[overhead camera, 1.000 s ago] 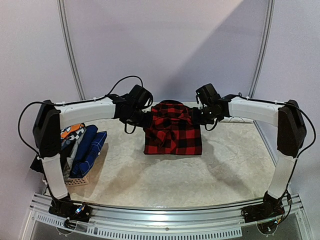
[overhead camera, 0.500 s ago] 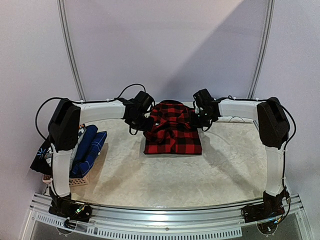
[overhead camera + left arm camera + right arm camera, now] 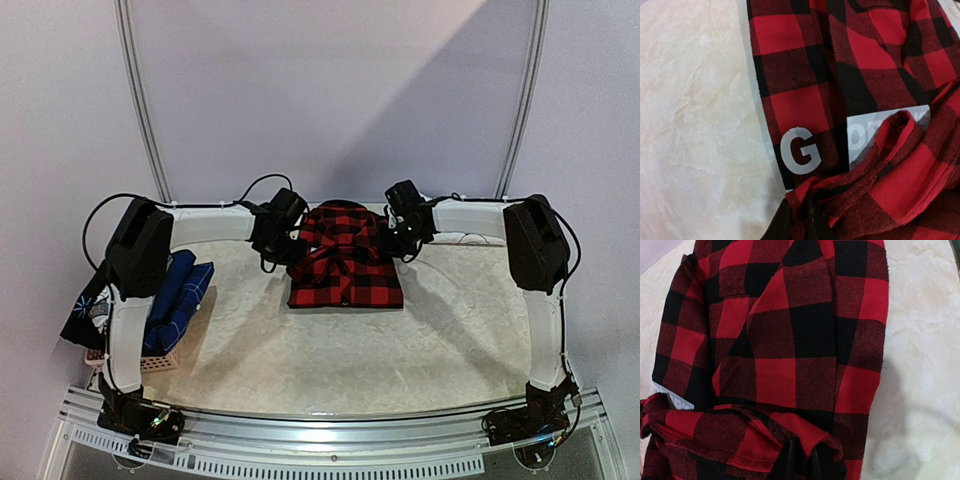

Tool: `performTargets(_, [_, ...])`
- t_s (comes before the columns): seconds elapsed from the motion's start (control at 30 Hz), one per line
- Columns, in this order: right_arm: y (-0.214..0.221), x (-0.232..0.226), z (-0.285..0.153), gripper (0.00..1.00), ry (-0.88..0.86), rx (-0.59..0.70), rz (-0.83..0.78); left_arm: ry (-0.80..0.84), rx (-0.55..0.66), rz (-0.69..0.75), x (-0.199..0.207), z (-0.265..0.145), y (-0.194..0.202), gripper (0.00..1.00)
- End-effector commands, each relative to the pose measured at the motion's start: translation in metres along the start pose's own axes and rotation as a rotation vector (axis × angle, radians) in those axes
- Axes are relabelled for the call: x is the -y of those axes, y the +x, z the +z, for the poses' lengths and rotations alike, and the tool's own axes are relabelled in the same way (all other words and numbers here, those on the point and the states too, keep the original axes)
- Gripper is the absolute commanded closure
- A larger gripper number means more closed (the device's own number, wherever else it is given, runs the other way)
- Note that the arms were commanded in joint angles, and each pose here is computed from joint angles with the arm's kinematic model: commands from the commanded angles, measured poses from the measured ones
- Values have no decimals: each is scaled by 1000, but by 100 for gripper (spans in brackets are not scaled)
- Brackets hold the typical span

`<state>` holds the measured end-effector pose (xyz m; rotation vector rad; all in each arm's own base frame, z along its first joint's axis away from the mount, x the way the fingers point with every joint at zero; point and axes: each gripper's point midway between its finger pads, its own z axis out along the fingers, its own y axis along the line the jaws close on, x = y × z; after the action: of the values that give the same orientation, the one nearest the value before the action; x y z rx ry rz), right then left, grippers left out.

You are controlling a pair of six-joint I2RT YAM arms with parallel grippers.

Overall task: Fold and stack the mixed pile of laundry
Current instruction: Fold the 2/3-rectangle-folded shirt at the center of the board.

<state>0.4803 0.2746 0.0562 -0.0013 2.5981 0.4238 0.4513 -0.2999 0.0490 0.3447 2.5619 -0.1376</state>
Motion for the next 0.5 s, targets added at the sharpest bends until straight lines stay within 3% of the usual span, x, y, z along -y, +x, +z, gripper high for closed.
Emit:
performTargets(0.0, [-11, 0, 1, 81, -16, 17, 16, -11, 50, -5, -7, 0, -16, 84])
performTargets(0.27, [-42, -18, -26, 48, -48, 85, -21, -23, 136, -3, -11, -26, -39, 55])
performTargets(0.37, [-55, -19, -39, 40, -34, 112, -41, -35, 173, -2, -15, -42, -46, 41])
performTargets(0.47, [-67, -20, -56, 35, -20, 152, -57, -55, 189, -8, -22, -55, -44, 35])
